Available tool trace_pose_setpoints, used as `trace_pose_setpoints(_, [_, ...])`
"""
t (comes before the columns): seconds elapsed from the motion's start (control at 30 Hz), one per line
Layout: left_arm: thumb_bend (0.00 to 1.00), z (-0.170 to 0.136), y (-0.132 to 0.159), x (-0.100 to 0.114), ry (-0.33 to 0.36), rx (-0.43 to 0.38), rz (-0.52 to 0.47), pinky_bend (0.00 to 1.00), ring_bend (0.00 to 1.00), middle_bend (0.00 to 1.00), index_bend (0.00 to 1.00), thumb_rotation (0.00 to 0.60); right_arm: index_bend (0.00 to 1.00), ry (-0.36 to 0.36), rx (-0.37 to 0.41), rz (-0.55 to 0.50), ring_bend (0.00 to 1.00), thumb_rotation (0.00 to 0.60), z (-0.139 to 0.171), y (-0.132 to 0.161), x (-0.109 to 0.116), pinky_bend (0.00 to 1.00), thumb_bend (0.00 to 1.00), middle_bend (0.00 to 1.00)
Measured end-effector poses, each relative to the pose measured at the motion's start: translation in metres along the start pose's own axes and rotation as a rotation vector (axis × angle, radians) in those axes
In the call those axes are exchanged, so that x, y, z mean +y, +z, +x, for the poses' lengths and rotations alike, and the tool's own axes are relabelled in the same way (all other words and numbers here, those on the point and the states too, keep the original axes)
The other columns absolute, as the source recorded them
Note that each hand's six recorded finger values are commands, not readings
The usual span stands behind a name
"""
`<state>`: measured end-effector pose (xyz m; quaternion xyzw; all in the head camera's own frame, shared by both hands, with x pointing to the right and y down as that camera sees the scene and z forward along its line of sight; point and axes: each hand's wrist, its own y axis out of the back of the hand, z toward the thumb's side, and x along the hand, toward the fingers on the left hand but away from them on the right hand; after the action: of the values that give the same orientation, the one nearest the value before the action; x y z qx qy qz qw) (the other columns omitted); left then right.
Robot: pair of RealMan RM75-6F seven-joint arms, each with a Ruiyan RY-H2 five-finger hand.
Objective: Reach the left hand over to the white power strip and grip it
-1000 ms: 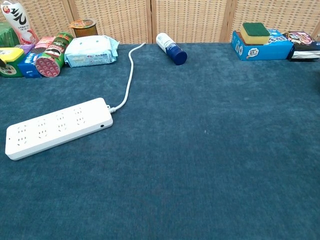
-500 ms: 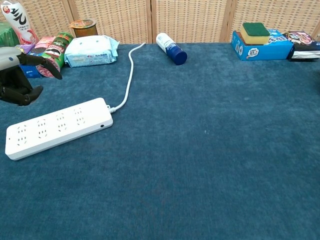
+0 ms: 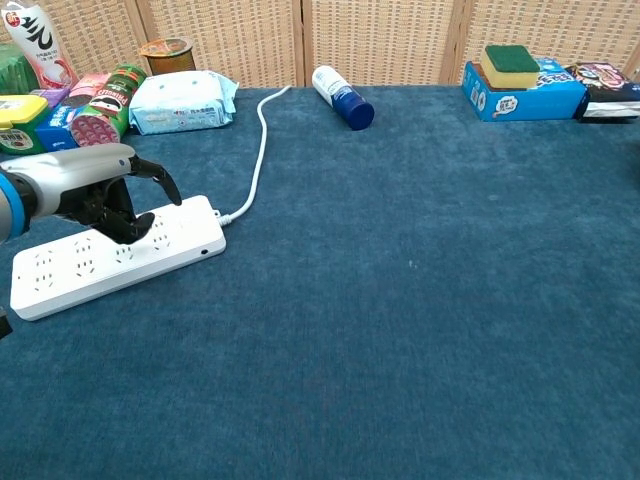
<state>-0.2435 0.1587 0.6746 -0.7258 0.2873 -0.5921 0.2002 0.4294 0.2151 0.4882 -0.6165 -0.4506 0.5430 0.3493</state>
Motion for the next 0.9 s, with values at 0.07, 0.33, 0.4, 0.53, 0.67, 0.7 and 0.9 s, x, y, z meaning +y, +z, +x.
trace_pose_setpoints(0.07, [0.62, 0.006, 0.001, -0.004, -0.009, 0.012, 0.005, 1.0, 1.0, 1.0, 0.27, 0.6, 0.03, 0.001, -0.002, -0.002, 0.0, 0.6, 0.0, -0.001, 0.0, 0.0, 0.0, 0.01])
trace_pose_setpoints(0.33, [0.62, 0.013, -0.002, -0.01, -0.021, 0.028, 0.002, 1.0, 1.0, 1.0, 0.27, 0.6, 0.03, 0.003, -0.002, -0.01, 0.0, 0.6, -0.001, -0.002, 0.0, 0.0, 0.0, 0.01])
trace_pose_setpoints(0.4, [0.62, 0.014, -0.003, -0.011, -0.023, 0.029, 0.001, 1.0, 1.0, 1.0, 0.27, 0.6, 0.03, 0.004, -0.002, -0.009, 0.0, 0.6, -0.001, -0.001, 0.0, 0.0, 0.0, 0.01])
trace_pose_setpoints(0.53, [0.62, 0.015, -0.003, -0.014, -0.03, 0.028, -0.004, 1.0, 1.0, 1.0, 0.27, 0.6, 0.03, 0.004, -0.002, -0.009, 0.0, 0.6, -0.001, -0.001, -0.001, 0.0, 0.0, 0.01])
trace_pose_setpoints(0.67, [0.62, 0.017, -0.003, -0.016, -0.036, 0.026, -0.003, 1.0, 1.0, 1.0, 0.27, 0.6, 0.03, 0.003, -0.004, -0.009, 0.0, 0.6, -0.001, -0.002, 0.0, 0.0, 0.0, 0.01])
trace_pose_setpoints(0.7, [0.61, 0.017, -0.003, -0.016, -0.037, 0.025, -0.003, 1.0, 1.0, 1.0, 0.27, 0.6, 0.03, 0.003, -0.004, -0.009, 0.0, 0.6, -0.001, -0.002, 0.0, 0.0, 0.0, 0.01])
trace_pose_setpoints(0.9, [0.61, 0.018, -0.001, -0.017, -0.037, 0.019, 0.001, 1.0, 1.0, 1.0, 0.27, 0.6, 0.03, 0.001, -0.004, -0.012, 0.0, 0.6, -0.001, -0.002, 0.0, 0.0, 0.0, 0.01])
